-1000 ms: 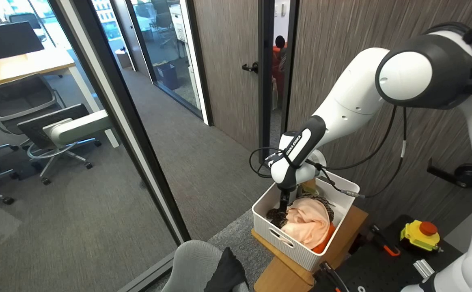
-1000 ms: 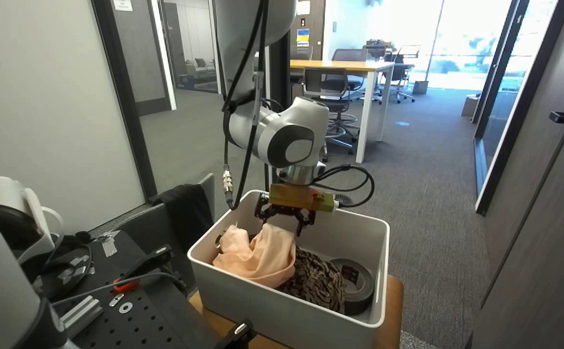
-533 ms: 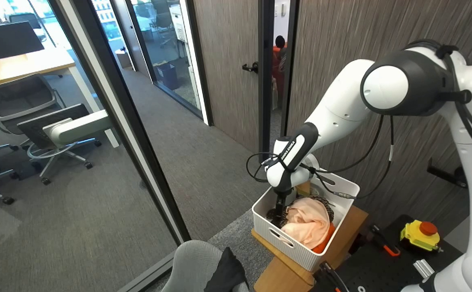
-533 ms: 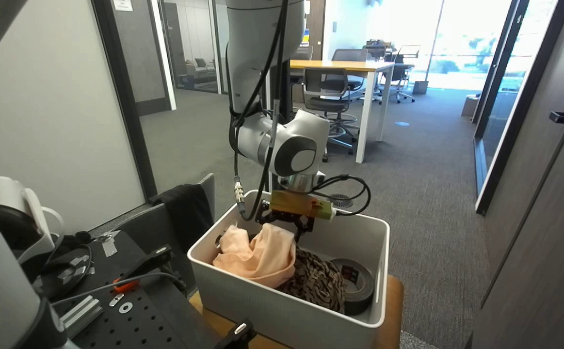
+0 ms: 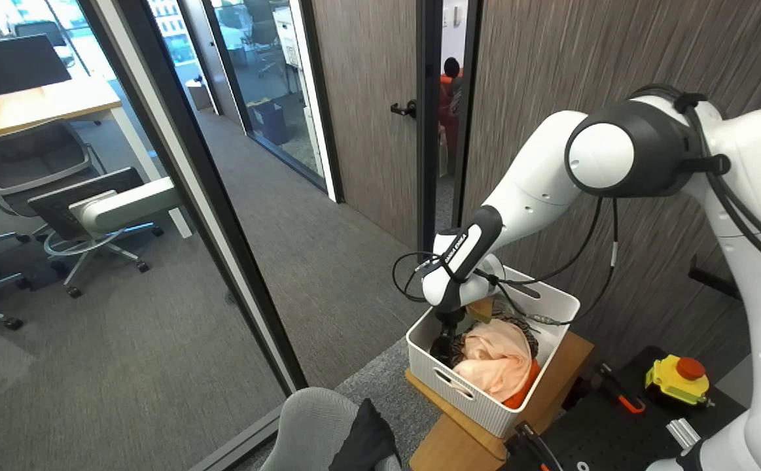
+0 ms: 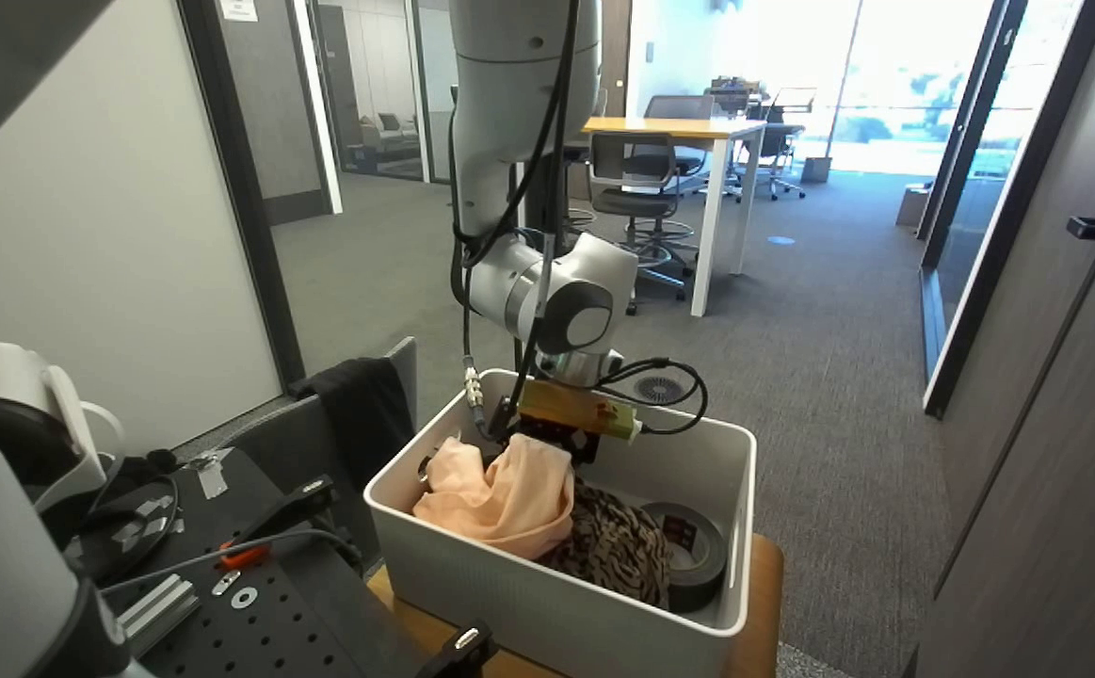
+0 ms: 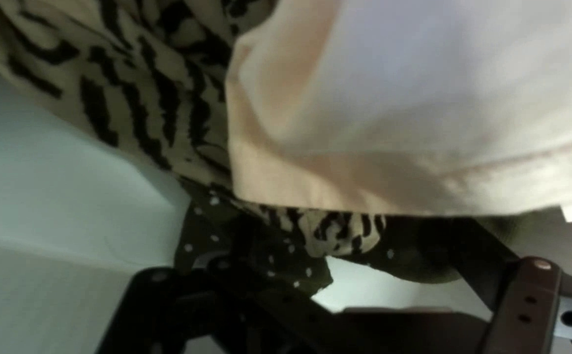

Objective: Hang the tie on the chair backrest

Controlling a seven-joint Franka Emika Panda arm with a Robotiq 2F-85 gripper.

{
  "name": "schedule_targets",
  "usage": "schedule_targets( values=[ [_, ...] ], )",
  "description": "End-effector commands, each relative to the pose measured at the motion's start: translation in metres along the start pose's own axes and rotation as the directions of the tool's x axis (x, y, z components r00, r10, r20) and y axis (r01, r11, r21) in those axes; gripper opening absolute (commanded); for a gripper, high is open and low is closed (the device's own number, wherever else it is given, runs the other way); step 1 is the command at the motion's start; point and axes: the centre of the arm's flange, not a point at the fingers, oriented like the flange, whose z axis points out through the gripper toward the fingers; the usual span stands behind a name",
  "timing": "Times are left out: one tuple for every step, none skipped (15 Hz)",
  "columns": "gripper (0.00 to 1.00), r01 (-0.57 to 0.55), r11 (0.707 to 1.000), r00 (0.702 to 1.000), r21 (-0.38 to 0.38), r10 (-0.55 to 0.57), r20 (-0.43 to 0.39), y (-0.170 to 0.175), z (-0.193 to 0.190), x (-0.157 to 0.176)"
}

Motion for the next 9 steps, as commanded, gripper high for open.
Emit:
schedule_targets(
  values=[
    [1.0,-0.007,1.0,1.0,0.012,0.007,0.021,0.0051,0.0057,0.0124],
    [1.0,-0.011,1.0,1.0,0.014,0.011,0.026,0.0058,0.0067,0.0125],
    [1.0,-0.015,1.0,0.999,0.016,0.015,0.029,0.0067,0.0078,0.0127],
    [1.0,-0.017,1.0,0.999,0.017,0.017,0.031,0.0076,0.0086,0.0129],
    [1.0,-0.02,1.0,0.999,0.019,0.019,0.033,0.0081,0.0094,0.0128],
    [1.0,-0.022,1.0,0.999,0.02,0.022,0.036,0.0085,0.0098,0.0129],
    [1.0,-0.024,0.999,0.999,0.022,0.023,0.038,0.0088,0.0103,0.0129],
    [1.0,-0.025,0.999,0.999,0.024,0.024,0.04,0.0089,0.0108,0.0129],
    [1.0,-0.027,0.999,0.999,0.025,0.026,0.043,0.0093,0.0112,0.013]
  ],
)
